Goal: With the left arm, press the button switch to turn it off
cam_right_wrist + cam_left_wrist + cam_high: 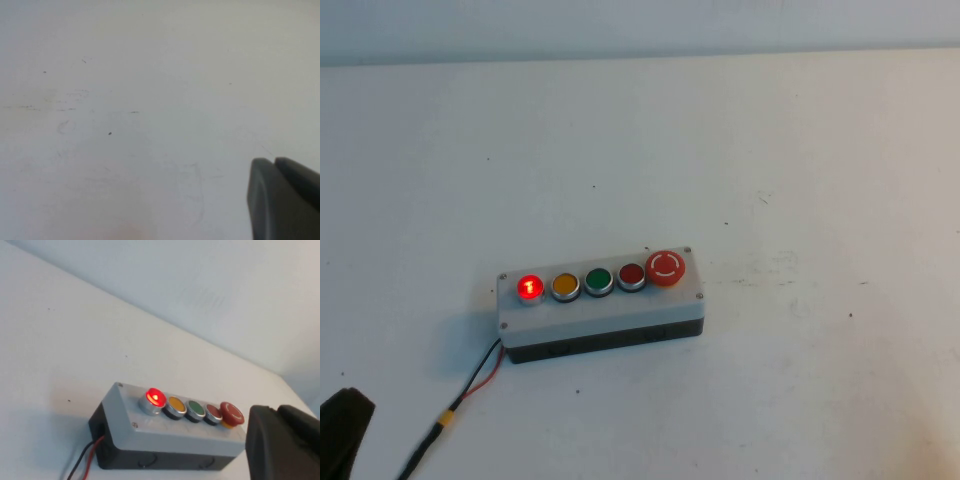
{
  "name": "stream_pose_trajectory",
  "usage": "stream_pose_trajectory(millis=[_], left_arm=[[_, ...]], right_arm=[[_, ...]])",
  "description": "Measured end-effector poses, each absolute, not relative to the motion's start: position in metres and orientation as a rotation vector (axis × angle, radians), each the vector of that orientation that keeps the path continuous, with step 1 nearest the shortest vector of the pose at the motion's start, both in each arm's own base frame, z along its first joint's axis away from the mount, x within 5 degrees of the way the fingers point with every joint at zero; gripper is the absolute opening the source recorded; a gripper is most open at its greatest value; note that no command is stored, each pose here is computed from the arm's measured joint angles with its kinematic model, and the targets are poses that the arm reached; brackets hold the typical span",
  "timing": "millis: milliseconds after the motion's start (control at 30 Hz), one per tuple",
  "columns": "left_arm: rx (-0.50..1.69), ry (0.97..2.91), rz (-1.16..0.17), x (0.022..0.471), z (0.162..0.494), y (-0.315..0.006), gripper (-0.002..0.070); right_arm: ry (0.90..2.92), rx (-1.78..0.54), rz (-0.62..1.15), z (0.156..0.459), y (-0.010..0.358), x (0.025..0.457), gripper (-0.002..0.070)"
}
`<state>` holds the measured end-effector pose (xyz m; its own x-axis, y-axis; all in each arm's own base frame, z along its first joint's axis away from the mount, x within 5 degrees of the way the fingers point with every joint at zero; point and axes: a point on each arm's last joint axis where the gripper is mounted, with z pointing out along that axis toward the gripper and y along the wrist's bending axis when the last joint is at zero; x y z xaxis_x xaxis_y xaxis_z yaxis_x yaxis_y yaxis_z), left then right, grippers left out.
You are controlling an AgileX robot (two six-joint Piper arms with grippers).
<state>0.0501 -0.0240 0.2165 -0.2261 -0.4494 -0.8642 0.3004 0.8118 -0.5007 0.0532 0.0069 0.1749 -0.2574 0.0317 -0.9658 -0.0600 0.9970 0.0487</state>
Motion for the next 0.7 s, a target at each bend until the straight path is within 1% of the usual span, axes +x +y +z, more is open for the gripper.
stream_pose_trajectory(millis=[133,300,400,533,633,700], left_arm=[[0.000,1.804,-0.638,0.055,0.257,-0.031,-0.0002],[0.167,2.140,-0.493,0.080,0.292,-0.040,-0.0002],[0.278,2.336,-0.402,0.102,0.303,-0.046,-0.0002],[0.396,2.493,-0.338,0.138,0.313,-0.056,-0.0002],[0.468,2.576,-0.313,0.171,0.310,-0.067,-0.0002],[0.532,2.639,-0.299,0.196,0.302,-0.079,-0.0002]], right_arm=[[1.829,-0.021,0.087,0.175,0.007,0.053,-0.0016],[1.829,-0.021,0.087,0.175,0.007,0.053,-0.0017],[1.829,-0.021,0.087,0.175,0.007,0.053,-0.0016],[1.829,-0.021,0.087,0.175,0.007,0.053,-0.0016],[1.829,-0.021,0.087,0.175,0.007,0.053,-0.0016],[1.829,-0.021,0.087,0.175,0.007,0.053,-0.0016]])
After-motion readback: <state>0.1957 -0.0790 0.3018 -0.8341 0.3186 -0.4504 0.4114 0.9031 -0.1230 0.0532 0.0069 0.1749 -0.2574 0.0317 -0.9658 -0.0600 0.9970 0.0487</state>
